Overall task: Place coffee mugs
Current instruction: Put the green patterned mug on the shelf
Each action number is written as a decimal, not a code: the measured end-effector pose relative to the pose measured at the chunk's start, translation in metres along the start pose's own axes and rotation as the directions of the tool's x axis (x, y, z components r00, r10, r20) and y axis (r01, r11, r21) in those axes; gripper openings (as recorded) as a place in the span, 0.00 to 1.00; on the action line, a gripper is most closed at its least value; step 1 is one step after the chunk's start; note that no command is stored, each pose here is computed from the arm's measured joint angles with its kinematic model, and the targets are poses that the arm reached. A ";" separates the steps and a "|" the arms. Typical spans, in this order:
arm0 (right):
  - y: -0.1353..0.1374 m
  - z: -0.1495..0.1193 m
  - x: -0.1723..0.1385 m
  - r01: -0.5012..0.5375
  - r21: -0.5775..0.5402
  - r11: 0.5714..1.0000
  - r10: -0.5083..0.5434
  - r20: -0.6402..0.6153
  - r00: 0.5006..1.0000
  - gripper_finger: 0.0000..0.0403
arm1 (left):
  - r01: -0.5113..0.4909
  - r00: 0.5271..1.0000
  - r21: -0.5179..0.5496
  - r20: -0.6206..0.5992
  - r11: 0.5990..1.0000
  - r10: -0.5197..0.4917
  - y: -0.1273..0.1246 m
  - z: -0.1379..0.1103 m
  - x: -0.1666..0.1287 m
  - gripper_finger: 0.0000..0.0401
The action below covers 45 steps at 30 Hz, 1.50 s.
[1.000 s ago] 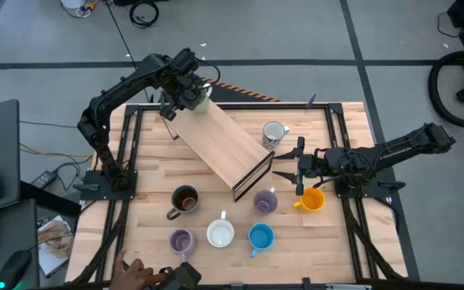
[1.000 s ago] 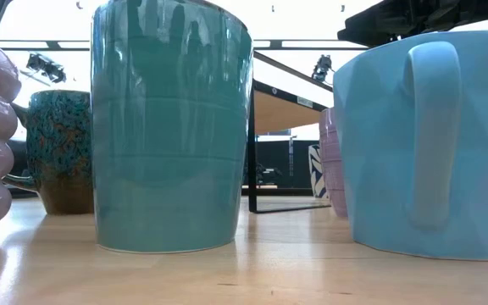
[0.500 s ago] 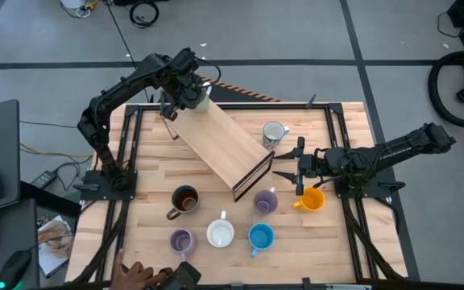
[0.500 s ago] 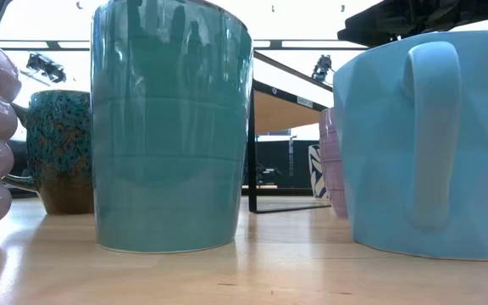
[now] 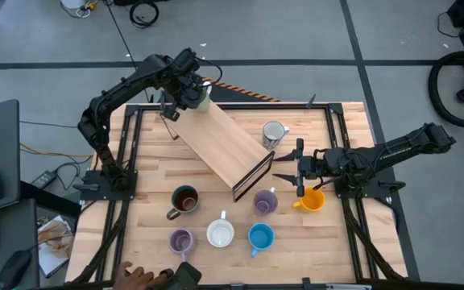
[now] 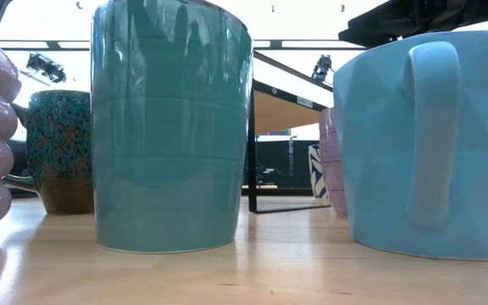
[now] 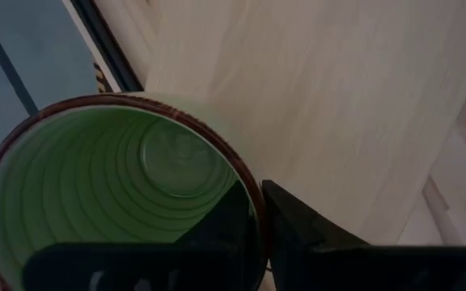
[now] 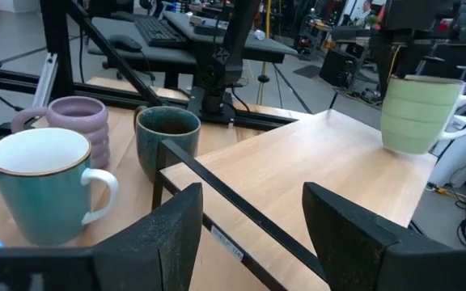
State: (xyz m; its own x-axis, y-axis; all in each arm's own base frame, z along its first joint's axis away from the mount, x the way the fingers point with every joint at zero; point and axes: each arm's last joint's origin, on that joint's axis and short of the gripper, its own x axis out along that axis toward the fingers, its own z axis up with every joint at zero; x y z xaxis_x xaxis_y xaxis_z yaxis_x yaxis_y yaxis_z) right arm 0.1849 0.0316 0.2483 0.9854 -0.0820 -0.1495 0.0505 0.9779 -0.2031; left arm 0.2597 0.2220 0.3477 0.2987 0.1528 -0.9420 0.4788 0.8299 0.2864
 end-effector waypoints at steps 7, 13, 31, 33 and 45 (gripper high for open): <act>0.000 0.000 0.000 -0.001 -0.001 1.000 0.001 -0.001 1.000 0.54 | 0.002 1.000 0.004 0.001 1.000 -0.002 -0.001 0.002 0.000 0.09; 0.000 0.000 0.000 0.000 0.000 1.000 0.000 0.001 1.000 0.54 | 0.020 1.000 0.004 -0.004 1.000 -0.020 -0.003 0.002 0.000 0.09; 0.000 0.000 0.000 0.000 0.002 1.000 0.000 0.001 1.000 0.54 | 0.024 1.000 0.007 -0.015 1.000 -0.024 -0.003 0.001 0.000 0.15; 0.000 0.000 0.000 0.000 0.002 1.000 0.000 0.001 1.000 0.54 | 0.026 1.000 0.006 -0.015 1.000 -0.026 -0.003 0.001 0.000 0.17; 0.000 0.000 0.000 0.000 0.005 1.000 0.000 0.001 1.000 0.54 | 0.008 0.997 0.023 -0.074 1.000 -0.007 -0.003 0.000 0.000 0.22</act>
State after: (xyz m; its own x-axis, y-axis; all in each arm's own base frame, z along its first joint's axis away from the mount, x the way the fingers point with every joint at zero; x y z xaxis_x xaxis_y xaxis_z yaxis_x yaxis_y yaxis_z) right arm 0.1849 0.0316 0.2484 0.9856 -0.0815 -0.1482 0.0511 0.9788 -0.1983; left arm 0.2581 0.2198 0.3469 0.2340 0.1862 -0.9542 0.5002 0.8186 0.2824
